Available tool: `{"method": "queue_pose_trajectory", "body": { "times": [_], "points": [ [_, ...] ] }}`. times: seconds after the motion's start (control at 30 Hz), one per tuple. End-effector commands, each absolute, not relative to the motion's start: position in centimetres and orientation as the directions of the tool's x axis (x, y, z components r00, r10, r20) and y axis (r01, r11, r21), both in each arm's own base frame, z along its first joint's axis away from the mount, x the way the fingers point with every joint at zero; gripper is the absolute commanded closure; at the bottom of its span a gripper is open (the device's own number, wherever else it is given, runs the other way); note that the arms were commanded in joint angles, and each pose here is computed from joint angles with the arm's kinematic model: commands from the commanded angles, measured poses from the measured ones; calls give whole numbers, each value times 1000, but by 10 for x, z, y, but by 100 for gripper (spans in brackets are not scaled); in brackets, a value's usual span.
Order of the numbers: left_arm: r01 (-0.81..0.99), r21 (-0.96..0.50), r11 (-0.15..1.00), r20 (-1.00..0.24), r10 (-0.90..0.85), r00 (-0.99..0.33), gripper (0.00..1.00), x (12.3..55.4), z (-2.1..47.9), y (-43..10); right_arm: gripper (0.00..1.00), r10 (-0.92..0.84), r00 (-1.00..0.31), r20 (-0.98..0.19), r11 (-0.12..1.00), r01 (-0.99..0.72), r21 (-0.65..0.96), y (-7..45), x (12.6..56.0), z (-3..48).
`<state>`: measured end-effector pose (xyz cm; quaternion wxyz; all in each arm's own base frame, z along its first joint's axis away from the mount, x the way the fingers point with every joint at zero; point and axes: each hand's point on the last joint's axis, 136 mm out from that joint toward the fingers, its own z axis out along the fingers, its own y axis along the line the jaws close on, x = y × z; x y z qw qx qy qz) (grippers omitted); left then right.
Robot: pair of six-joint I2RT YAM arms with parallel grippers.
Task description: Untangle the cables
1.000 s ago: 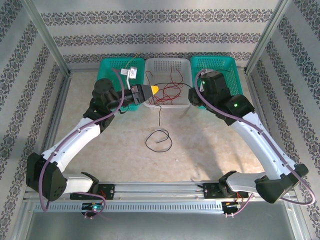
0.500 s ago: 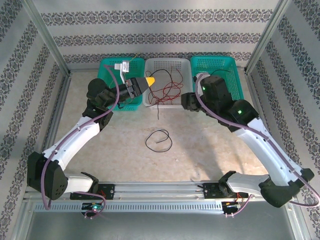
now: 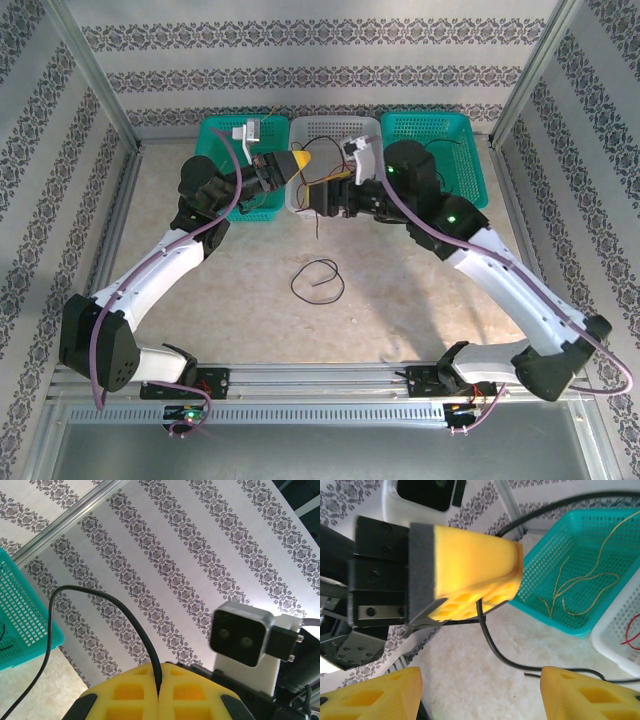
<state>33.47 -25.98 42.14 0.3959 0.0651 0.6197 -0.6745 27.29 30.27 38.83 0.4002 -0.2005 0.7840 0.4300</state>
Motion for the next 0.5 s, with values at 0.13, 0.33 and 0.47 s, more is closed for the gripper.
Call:
{"method": "queue_pose_trajectory", "body": {
  "times": [0.13,0.33,0.47],
  "points": [
    [641,-766,55,-582,-483,-654,100,335,439,-255,40,30,-592,-805,486,-695,529,324,276,396],
    [635,-770,58,-578,-485,-656,100,336,436,-254,43,31,-595,-803,524,-674,520,325,287,384],
    [629,-776,54,-572,-482,-664,100,337,436,-254,43,46,-582,-812,571,-652,499,319,296,379]
  ]
}}
